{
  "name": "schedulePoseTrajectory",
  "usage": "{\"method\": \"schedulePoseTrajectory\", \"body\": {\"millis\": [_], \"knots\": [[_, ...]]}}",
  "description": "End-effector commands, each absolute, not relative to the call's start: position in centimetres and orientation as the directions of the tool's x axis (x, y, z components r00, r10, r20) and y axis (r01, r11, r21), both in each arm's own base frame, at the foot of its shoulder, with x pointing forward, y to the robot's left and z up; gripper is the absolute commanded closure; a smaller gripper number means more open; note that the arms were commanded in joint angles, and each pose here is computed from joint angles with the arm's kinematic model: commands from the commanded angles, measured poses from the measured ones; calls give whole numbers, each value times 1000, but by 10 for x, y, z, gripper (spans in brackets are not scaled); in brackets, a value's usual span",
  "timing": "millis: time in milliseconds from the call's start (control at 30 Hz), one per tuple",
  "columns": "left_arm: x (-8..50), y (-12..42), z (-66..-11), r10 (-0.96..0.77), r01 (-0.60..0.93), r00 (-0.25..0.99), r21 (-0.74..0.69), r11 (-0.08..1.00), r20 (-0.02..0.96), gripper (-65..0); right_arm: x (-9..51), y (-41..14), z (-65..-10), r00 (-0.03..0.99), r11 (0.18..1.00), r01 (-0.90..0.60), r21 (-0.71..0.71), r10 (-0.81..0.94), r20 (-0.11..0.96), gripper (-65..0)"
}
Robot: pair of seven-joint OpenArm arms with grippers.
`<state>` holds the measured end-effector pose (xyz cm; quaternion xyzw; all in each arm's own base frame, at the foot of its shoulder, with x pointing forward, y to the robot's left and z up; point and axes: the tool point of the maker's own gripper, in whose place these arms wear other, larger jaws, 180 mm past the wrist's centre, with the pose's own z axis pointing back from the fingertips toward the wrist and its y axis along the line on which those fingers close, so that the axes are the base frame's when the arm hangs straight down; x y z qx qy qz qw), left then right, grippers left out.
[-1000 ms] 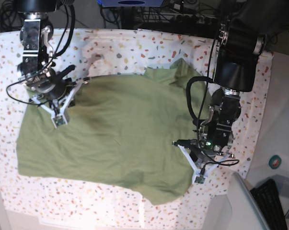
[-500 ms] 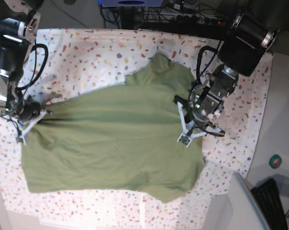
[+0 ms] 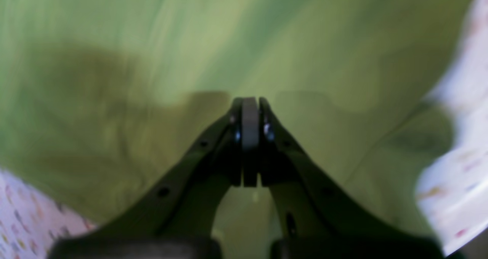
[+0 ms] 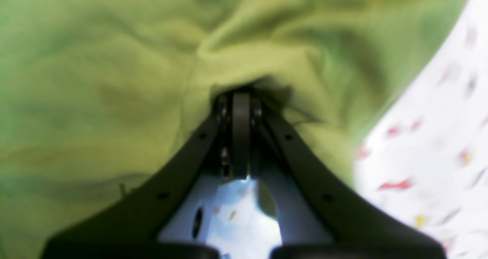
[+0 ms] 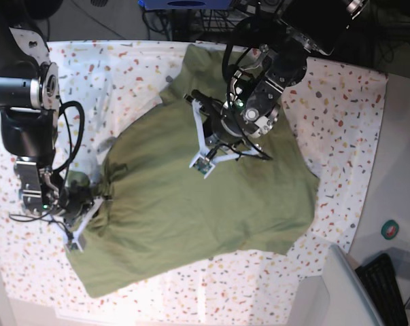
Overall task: Layout the t-shirt on the table in an organized manner, then fold the t-shirt properly
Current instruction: 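Grasp the shirt edges with both grippers and pull them apart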
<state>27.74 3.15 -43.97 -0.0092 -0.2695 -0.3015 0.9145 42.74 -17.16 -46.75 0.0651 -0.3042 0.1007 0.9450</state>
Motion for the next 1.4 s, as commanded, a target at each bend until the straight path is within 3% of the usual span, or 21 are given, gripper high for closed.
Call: {"method": "schedulePoseTrajectory", "body": {"millis": [0,200,433,567,767,1000,1133,1367], "knots": [[303,40,-417,-543,530,638,201,824,545,0,447,-190,-438,752,976,-220,8,164,638,0],[379,123,-372,-492,356,647,340,871,583,0,386,-182,-386,715,942,-287,-177,333,615,0],[445,176,-384,-533,313,671,454,834,515,0,281,-78,-394,734,920,-391,-37,336,590,0],[450,198,-418,-587,357,684,502,787,433,0,244,-13,-401,706,850,-526,39,410,578,0],[438,221,-444,-593,368,701,511,776,396,0,222,31,-449,718,778,-613,137,476,508,0],[385,242,-475,-615,419,721,507,754,319,0,195,25,-491,771,778,-599,190,495,401,0],[343,250,-491,-620,459,748,492,740,235,0,194,-11,-509,845,848,-494,195,415,336,0],[279,195,-497,-656,547,719,395,738,228,0,219,-97,-513,864,899,-434,58,397,309,0]]}}
